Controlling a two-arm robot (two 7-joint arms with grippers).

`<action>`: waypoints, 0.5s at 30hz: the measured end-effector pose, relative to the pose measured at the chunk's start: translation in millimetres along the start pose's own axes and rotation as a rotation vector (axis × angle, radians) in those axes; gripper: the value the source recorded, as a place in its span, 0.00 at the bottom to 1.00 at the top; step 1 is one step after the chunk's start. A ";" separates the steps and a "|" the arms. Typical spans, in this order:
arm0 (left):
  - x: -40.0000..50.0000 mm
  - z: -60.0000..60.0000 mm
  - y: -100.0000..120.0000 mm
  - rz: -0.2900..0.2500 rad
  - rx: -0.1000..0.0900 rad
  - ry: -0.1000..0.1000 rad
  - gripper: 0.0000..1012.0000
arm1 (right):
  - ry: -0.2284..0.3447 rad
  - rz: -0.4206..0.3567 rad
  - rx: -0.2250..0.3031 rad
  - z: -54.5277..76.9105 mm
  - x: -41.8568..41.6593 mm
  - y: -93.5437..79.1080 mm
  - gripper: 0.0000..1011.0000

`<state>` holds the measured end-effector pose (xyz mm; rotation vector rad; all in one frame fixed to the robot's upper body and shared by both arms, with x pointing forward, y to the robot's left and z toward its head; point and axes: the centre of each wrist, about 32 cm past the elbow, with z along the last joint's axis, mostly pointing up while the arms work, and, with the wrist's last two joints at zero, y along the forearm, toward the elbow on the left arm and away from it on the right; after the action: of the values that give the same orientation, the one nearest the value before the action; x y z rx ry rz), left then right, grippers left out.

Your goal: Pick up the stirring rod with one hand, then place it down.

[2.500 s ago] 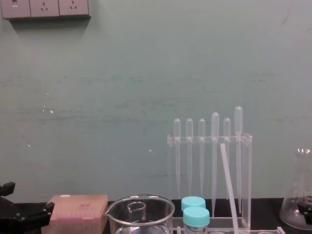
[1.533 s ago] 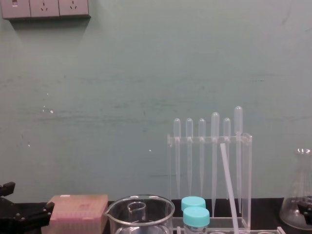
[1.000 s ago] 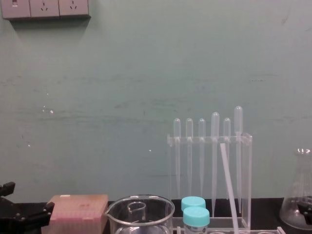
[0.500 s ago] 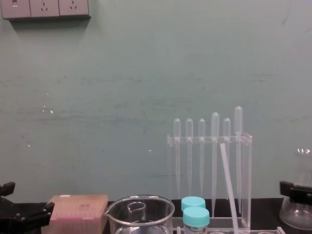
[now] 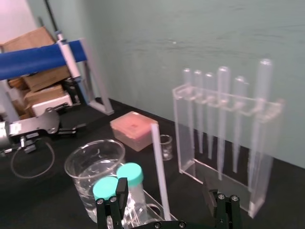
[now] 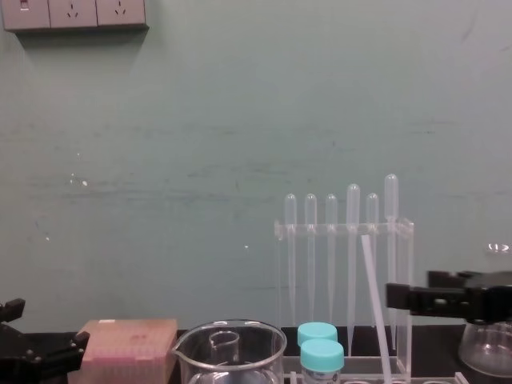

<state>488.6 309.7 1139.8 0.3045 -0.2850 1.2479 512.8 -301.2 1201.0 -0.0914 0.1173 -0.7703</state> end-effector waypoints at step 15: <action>0.0 0.0 0.0 0.000 0.000 0.000 0.99 | -0.090 0.073 -0.019 5.8 8.2 51.9 0.99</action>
<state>488.6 309.7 1139.8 0.3045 -0.2850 1.2479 555.1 -269.7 1199.6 -0.1387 0.0421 -0.6913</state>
